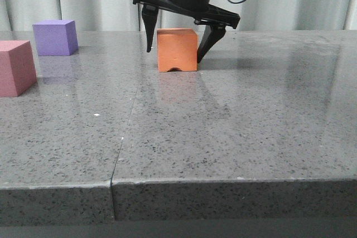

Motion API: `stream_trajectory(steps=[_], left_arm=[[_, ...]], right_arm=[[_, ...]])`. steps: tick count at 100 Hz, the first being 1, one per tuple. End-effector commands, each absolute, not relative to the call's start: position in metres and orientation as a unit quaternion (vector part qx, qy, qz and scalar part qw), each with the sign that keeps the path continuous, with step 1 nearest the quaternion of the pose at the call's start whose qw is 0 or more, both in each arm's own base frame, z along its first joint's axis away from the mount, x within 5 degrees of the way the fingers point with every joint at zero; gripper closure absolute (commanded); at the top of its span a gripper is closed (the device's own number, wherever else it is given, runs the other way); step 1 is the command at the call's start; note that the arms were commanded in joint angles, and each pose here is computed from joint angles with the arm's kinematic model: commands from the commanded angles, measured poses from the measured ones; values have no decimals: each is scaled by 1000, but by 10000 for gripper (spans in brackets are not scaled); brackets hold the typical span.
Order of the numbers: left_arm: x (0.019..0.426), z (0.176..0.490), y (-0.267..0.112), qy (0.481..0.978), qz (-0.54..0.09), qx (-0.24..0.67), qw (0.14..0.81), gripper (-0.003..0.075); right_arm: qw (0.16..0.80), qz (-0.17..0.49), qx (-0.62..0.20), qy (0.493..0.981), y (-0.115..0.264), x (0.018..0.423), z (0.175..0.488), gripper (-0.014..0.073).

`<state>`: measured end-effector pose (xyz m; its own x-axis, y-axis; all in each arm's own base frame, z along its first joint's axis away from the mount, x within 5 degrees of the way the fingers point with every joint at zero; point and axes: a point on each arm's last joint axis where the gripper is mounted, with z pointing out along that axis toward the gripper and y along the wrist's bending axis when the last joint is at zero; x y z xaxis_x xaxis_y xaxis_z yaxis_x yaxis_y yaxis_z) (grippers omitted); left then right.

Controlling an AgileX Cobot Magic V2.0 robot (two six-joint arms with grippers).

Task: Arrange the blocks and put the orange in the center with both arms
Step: 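Carry the orange cube with the right gripper to the table center and lower it, then open the right gripper and lift it away from the orange cube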

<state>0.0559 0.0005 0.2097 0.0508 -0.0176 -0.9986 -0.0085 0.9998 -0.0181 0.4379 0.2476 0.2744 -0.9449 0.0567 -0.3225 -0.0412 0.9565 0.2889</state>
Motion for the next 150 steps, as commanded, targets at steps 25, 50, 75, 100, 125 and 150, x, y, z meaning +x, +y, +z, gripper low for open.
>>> stream_trajectory(steps=[25, 50, 75, 100, 125, 150], left_arm=[[55, 205, 1, 664, -5, -12, 748, 741], [55, 205, 1, 664, -5, -12, 748, 741], [55, 205, 1, 664, -5, -12, 748, 741], [55, 205, 1, 664, -5, -12, 748, 741], [55, 205, 1, 664, -5, -12, 748, 741], [55, 205, 1, 664, -5, -12, 748, 741]], right_arm=[[206, 163, -3, 965, 232, 412, 346, -50], [240, 177, -7, 954, 222, 395, 383, -46], [279, 182, -41, 942, 212, 377, 416, 323], [298, 179, -57, 936, 202, 360, 435, 660], [293, 156, -68, 941, 186, 335, 441, 664], [309, 160, -83, 934, 168, 300, 435, 664]])
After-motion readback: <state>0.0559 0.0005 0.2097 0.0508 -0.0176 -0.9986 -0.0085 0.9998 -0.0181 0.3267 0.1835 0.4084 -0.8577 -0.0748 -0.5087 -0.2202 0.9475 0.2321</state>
